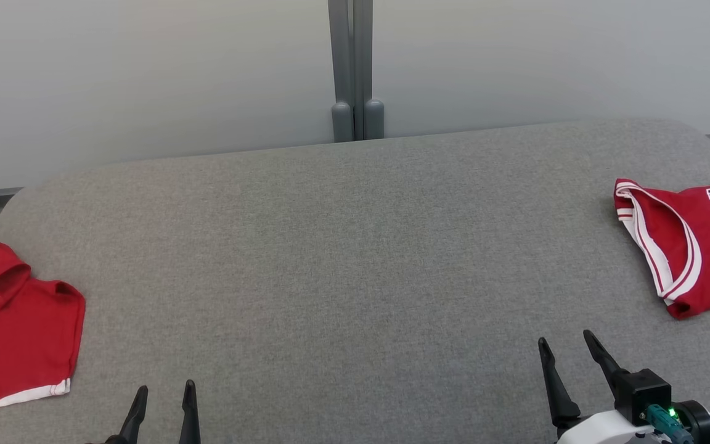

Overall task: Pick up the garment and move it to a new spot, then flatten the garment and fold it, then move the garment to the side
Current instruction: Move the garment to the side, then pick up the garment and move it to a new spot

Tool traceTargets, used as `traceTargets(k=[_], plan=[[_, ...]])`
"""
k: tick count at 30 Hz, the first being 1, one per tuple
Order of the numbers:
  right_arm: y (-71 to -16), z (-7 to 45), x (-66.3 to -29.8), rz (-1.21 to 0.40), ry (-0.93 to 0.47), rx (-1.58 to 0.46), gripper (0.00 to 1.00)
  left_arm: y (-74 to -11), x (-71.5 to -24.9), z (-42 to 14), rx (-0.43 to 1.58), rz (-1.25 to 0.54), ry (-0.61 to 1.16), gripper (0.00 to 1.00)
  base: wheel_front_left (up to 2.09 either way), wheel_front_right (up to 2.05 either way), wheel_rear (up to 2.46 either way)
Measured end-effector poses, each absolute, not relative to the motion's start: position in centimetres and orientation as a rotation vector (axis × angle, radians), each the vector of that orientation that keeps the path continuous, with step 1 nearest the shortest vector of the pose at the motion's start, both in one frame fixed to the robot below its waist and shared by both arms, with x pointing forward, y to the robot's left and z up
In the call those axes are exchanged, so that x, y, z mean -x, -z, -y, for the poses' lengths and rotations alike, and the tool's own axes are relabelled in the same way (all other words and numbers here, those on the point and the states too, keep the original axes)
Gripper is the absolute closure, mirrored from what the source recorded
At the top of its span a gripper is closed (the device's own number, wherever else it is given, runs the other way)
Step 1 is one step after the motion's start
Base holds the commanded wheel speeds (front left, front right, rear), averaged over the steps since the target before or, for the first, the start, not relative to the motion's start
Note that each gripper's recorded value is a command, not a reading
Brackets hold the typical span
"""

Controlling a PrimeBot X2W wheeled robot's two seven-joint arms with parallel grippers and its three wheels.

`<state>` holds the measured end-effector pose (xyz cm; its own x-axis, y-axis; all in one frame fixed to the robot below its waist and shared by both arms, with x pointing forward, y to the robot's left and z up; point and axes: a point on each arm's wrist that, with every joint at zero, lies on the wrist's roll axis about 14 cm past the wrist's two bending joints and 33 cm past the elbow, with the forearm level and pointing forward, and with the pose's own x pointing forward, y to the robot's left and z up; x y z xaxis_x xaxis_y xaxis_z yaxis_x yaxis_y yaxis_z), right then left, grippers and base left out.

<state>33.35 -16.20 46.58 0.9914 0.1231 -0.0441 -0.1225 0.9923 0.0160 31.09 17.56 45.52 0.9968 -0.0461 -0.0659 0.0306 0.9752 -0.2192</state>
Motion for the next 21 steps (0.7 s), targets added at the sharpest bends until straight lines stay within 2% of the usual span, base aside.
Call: traceTargets(k=[12,21], plan=[[-46.6,15.5,-33.7,-0.045,-0.147,-0.017,0.00,-45.5,-31.0,-17.6,0.221,-0.070,0.034,0.00,0.00,0.00,0.00],[-46.4,9.5,-34.9,-0.059,-0.331,-0.042,0.00,-45.1,-27.7,-21.8,0.228,-0.060,-0.126,0.00,0.00,0.00,0.00]])
